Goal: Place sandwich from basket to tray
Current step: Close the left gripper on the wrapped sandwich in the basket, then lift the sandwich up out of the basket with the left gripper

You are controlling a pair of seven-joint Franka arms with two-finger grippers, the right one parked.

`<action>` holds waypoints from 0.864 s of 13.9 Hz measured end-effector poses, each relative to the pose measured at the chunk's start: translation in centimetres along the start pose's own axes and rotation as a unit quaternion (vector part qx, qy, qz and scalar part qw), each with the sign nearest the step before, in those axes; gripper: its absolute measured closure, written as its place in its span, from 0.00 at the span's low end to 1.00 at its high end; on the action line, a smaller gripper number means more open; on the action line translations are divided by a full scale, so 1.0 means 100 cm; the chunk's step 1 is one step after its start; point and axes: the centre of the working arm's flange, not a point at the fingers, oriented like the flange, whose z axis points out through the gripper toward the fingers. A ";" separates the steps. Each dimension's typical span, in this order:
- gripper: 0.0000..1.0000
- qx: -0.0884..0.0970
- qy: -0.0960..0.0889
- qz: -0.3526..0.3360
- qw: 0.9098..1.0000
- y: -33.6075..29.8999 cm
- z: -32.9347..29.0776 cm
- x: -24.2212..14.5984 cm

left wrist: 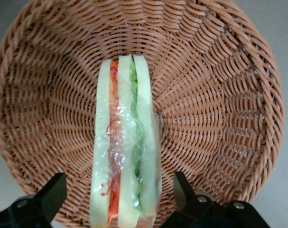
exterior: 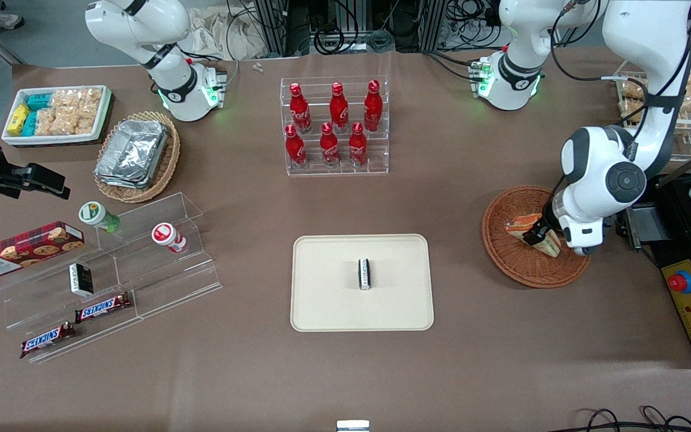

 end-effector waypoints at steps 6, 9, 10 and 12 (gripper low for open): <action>0.23 -0.003 0.000 -0.001 1.000 0.004 0.019 0.003; 0.57 -0.013 0.008 0.000 1.000 0.007 0.007 0.006; 0.63 -0.016 0.011 0.001 1.000 0.008 -0.004 0.006; 0.67 0.000 0.004 0.013 1.000 0.012 -0.036 0.001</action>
